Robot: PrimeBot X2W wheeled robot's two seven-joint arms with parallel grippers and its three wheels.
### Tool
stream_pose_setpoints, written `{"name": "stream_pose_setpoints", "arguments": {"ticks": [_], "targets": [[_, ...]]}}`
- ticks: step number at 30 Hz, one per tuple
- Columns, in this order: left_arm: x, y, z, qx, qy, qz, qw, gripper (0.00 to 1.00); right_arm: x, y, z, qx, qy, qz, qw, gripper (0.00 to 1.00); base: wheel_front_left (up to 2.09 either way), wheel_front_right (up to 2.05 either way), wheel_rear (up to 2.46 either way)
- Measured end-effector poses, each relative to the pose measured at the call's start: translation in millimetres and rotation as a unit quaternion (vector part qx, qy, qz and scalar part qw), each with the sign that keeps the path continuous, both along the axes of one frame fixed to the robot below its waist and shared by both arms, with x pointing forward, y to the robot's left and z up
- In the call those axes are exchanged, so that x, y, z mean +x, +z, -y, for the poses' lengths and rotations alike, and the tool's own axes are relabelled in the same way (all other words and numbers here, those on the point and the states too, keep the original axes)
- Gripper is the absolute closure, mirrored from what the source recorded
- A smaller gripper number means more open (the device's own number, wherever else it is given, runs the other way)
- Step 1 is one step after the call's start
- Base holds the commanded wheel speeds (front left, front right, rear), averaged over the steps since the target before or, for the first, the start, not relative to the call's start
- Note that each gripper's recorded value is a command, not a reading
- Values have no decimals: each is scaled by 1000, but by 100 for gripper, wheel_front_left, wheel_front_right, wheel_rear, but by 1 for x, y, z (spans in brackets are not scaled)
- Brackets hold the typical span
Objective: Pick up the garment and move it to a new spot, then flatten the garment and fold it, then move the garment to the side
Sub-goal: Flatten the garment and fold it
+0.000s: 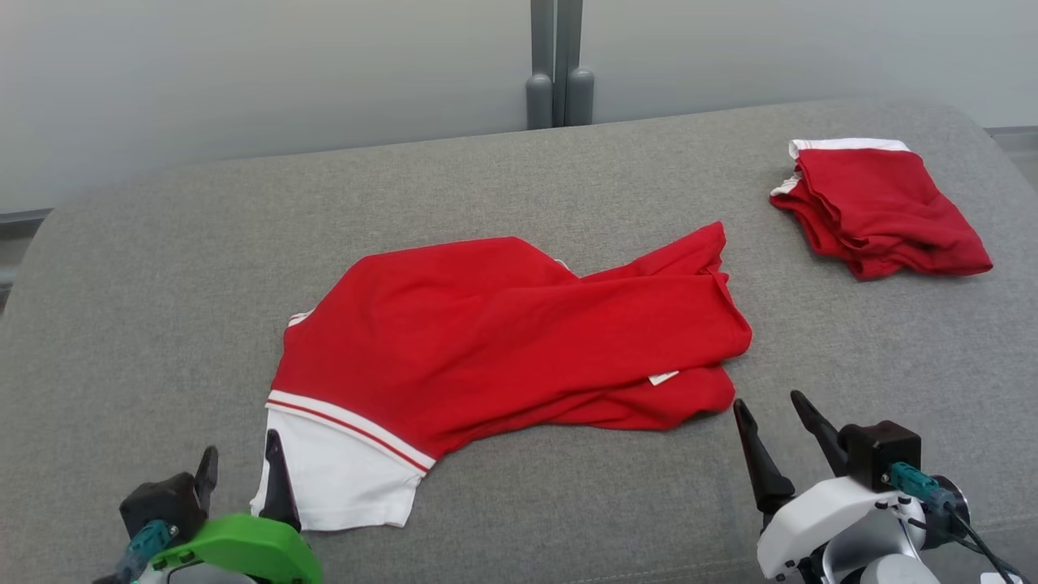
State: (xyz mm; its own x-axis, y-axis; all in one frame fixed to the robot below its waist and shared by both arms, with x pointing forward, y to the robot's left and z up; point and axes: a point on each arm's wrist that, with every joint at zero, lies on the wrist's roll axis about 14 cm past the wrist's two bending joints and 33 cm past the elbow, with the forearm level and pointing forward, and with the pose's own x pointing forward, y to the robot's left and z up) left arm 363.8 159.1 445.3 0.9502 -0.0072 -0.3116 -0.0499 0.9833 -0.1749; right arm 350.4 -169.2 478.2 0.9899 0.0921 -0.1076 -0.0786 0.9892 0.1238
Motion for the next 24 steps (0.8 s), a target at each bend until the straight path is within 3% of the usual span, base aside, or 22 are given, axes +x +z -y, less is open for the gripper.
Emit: {"name": "stream_pose_setpoints", "arguments": {"ticks": [6, 11, 24], "targets": [[14, 54, 4, -31, 3, 120, 992, 0, 5, 4, 3, -4, -2, 3, 1000, 0, 0, 0, 0], [-1, 62, 2, -28, 5, 158, 987, 0, 8, 4, -2, -2, 6, 2, 1000, 0, 0, 0, 0], [-36, 40, -12, -4, 8, 155, 988, 0, 17, -4, 15, -7, -17, -22, 1000, 0, 0, 0, 0]]}}
